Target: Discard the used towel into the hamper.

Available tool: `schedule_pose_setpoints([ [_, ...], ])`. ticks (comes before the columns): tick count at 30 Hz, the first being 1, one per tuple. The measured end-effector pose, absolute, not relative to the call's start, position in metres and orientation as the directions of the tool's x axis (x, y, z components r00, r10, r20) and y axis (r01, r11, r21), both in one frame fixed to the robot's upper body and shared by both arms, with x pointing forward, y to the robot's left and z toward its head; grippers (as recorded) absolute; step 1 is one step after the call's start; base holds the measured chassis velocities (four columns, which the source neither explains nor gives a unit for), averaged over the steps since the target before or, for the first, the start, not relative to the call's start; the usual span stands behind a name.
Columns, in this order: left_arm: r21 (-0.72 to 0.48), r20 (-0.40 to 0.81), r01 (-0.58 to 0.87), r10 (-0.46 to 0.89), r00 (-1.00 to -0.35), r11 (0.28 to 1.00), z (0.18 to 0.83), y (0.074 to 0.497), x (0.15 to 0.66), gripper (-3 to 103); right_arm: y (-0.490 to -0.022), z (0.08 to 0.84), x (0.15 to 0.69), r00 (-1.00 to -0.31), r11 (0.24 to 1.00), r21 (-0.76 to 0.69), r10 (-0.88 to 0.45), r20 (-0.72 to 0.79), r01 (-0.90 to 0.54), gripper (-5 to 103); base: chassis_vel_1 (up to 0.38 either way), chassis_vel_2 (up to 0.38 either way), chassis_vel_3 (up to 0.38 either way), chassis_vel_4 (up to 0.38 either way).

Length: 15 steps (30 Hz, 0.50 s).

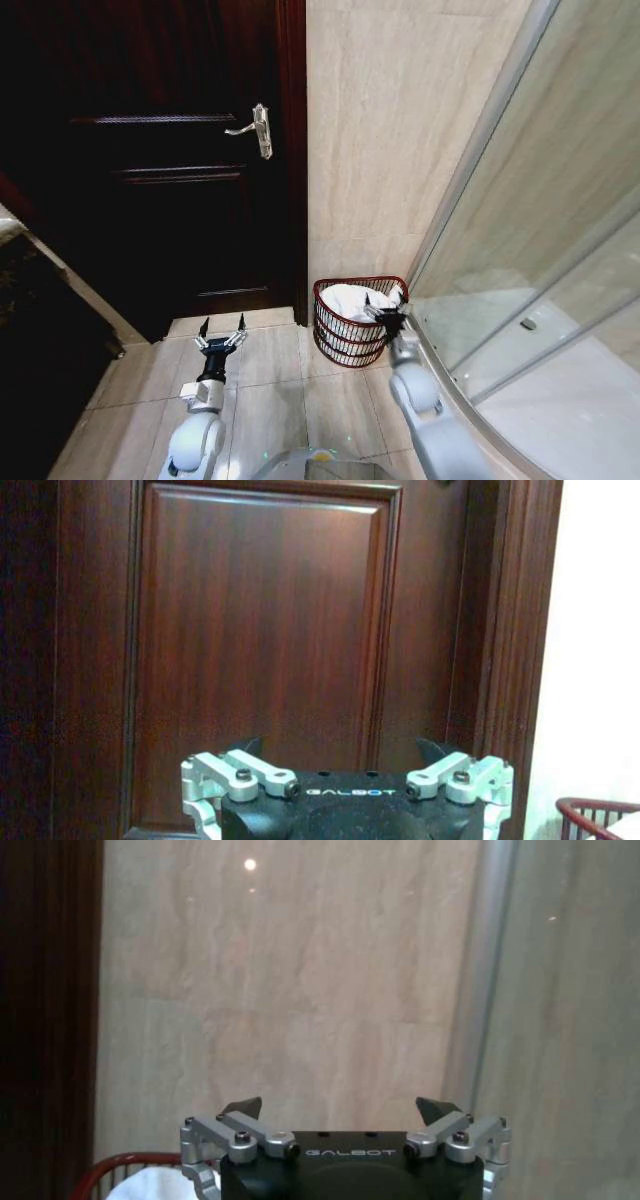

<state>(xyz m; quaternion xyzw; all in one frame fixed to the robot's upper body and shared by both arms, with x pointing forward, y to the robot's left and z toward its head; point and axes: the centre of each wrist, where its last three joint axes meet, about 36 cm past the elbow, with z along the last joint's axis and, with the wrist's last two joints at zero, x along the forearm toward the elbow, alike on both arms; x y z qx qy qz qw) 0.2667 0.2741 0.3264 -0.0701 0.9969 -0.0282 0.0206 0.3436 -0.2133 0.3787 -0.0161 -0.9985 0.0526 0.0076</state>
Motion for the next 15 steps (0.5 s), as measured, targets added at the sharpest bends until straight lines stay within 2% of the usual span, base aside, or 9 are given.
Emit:
schedule_pose_setpoints([
  [15,-0.078,-0.039,-0.147,-0.15,-0.988,0.986,0.327,0.274,0.269,100,-0.237,0.395,0.325,-0.991,0.989,-0.07,0.133,-0.007,0.133,100,0.013,0.014,0.015,0.014],
])
